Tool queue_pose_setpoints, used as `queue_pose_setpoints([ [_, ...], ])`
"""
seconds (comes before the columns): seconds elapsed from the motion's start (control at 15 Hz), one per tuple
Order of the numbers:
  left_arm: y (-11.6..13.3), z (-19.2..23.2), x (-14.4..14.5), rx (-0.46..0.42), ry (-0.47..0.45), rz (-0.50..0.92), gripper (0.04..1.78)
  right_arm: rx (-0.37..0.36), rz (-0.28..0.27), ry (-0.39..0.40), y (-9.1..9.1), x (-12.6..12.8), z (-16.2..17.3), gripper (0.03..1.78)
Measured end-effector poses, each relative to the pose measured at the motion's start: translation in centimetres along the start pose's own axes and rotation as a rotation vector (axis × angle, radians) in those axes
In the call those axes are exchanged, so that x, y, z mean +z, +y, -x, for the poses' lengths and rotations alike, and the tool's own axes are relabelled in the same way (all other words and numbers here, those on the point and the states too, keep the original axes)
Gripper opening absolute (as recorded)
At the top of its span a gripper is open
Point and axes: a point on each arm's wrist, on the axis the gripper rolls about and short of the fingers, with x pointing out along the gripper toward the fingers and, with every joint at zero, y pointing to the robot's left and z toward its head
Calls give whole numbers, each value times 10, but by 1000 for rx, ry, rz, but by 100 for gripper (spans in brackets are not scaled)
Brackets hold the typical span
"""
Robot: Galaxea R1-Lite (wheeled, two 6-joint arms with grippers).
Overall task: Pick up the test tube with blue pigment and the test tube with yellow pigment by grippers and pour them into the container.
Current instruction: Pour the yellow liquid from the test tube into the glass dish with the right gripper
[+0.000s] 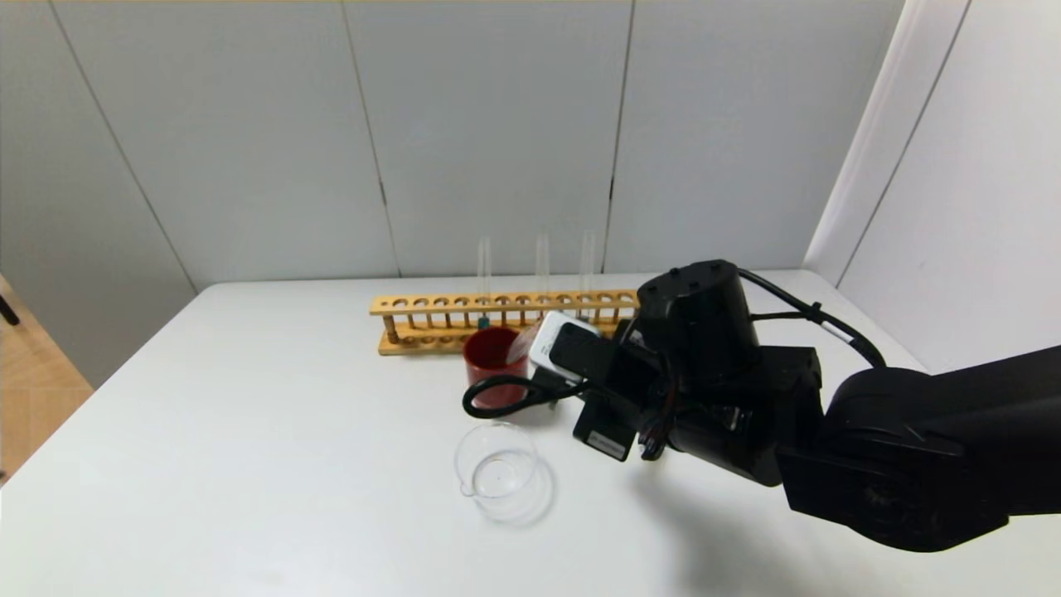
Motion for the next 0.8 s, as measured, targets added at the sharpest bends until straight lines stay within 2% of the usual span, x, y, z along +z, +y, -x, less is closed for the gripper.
queue_pose_setpoints([
  [0.47, 0, 0, 0, 0, 0, 0, 171, 37, 42, -12, 15, 8, 2, 28],
  [0.8, 0, 0, 0, 0, 0, 0, 171, 43, 161, 29, 16, 0, 2, 28],
])
